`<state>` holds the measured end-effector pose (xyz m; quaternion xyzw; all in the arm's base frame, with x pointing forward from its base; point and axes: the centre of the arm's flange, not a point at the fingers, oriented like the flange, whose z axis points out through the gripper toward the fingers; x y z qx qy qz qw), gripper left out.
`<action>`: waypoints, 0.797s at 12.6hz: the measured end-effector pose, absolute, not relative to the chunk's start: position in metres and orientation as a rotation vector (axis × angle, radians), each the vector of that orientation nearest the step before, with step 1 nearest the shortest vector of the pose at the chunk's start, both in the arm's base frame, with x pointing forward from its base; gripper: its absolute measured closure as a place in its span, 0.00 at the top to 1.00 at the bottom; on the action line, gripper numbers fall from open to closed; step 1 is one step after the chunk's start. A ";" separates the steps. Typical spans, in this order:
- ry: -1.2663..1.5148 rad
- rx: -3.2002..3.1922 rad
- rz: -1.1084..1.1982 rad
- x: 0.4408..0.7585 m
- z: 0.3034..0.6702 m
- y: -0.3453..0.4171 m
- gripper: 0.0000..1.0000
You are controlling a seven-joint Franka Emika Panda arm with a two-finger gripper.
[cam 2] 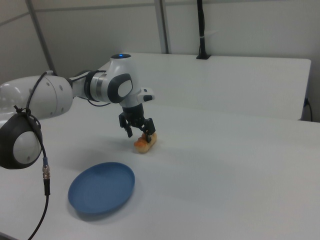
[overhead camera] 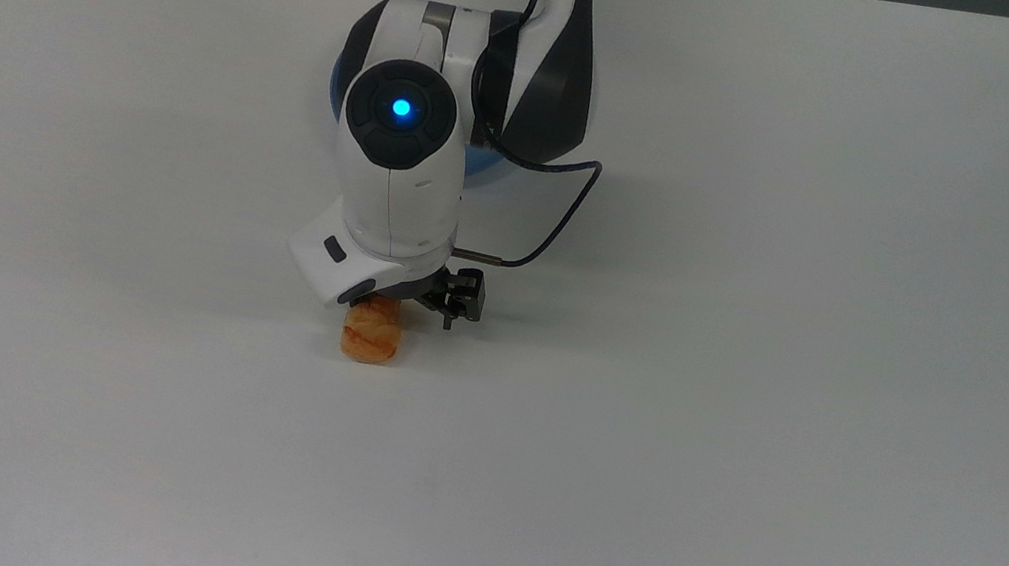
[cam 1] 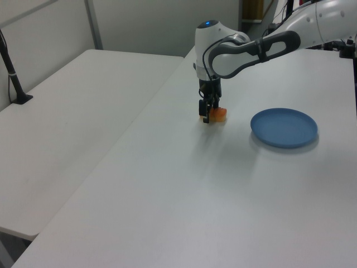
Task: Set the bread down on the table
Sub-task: 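Open the gripper and raise it away from the bread roll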
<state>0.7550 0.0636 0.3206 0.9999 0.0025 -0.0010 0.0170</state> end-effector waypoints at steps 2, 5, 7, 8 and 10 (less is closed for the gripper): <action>0.004 3.109 0.035 0.756 0.338 0.062 1.00; -0.013 3.114 0.113 0.752 0.382 0.054 1.00; -0.022 3.116 0.128 0.746 0.396 0.049 1.00; -0.035 3.118 0.137 0.741 0.408 0.043 1.00; -0.071 3.130 0.189 0.715 0.457 0.027 1.00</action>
